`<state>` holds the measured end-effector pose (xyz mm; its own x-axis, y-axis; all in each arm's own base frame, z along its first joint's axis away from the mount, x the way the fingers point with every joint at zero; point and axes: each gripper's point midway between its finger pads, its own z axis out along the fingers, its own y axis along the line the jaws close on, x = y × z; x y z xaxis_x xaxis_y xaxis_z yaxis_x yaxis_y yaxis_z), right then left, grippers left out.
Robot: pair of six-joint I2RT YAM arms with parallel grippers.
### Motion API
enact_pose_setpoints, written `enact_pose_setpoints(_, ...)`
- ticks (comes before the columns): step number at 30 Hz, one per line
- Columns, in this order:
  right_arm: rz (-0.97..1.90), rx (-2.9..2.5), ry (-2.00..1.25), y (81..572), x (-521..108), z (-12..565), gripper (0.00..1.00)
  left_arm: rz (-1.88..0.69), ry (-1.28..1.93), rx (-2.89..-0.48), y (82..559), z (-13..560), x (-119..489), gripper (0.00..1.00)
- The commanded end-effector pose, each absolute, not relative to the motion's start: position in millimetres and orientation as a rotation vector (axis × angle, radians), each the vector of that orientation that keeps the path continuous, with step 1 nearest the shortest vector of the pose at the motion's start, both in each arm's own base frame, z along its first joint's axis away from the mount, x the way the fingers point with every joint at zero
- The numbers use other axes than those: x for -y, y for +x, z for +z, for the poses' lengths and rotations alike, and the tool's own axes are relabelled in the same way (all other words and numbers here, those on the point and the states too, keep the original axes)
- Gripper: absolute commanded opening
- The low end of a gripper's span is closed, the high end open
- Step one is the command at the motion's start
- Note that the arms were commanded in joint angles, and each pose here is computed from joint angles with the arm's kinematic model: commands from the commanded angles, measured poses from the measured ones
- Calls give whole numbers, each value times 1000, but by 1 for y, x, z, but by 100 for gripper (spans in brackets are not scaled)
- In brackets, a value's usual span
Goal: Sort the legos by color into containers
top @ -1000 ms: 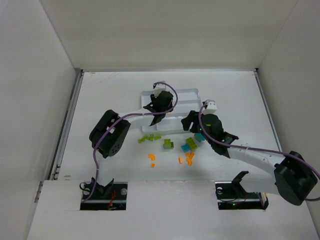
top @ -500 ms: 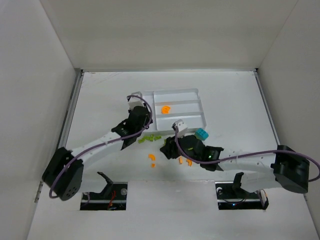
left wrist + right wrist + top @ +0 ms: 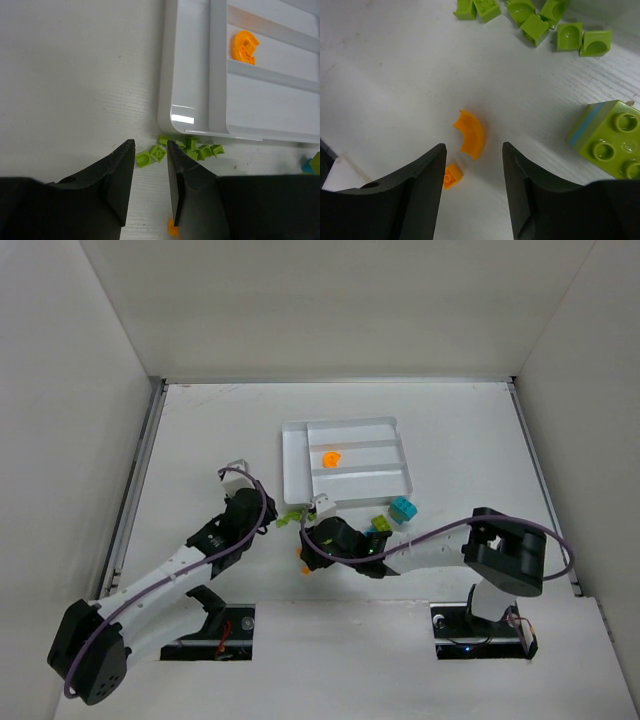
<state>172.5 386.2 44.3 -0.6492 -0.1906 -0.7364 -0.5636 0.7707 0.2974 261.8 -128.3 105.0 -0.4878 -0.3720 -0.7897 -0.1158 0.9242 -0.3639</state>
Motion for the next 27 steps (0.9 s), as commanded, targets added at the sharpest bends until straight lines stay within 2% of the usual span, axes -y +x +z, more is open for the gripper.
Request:
enact_pose_setpoints(1,683,-2248,-503,176,-397,52,54,-308,-373,-2089,252,99,119,30)
enact_pose_setpoints(5,656,-2277,-505,173,-398,43,55,-302,-383,-2090,247,96,112,30)
enact_pose_setpoints(9,599,-2299,-500,173,-396,35,49,-309,-373,-2091,242,97,109,32)
enact_pose_setpoints(18,422,-2310,-507,178,-393,26,24,-350,-353,-2092,226,101,108,38)
enact_pose_setpoints(22,535,-2253,-466,181,-402,60,21,-379,-331,-2093,220,105,112,38)
enact_pose_setpoints(27,655,-2141,-375,219,-397,123,21,-412,-289,-2096,216,109,122,40)
